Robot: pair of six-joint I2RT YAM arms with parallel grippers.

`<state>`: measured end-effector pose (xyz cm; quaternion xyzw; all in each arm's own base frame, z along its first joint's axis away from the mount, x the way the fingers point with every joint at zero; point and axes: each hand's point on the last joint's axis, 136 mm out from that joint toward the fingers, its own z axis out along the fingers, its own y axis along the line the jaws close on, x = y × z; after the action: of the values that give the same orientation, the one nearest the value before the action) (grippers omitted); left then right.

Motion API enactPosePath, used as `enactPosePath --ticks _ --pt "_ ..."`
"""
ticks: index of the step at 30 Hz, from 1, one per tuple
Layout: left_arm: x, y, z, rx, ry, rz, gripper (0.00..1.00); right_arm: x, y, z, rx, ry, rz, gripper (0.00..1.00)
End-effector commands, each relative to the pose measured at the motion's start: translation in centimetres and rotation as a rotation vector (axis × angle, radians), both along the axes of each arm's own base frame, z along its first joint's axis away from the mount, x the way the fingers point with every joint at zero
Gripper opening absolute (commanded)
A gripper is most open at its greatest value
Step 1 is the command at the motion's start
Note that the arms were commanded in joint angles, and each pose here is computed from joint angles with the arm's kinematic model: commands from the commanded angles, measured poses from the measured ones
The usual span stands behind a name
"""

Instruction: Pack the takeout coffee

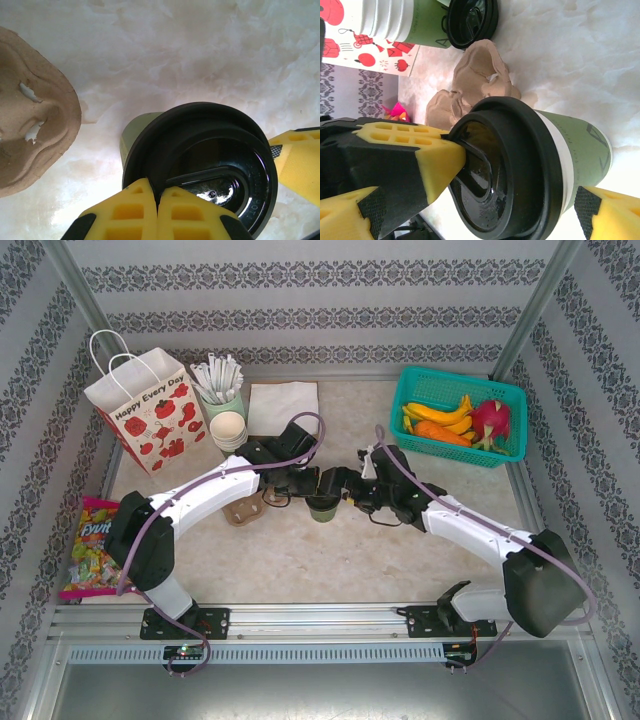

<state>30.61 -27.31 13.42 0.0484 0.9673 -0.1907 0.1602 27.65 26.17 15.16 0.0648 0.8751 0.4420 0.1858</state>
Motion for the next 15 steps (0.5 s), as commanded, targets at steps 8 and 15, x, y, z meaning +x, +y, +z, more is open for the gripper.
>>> enactPosePath --ticks 8,15 --pt "-1.5 1.1 -3.4 0.081 0.087 0.006 0.0 -0.4 -4.7 -1.2 0.009 0.033 -0.059 0.83" --pt "-1.5 0.9 -3.5 0.081 0.094 0.005 0.0 -0.7 -3.3 -1.3 0.05 0.047 0.032 0.59"
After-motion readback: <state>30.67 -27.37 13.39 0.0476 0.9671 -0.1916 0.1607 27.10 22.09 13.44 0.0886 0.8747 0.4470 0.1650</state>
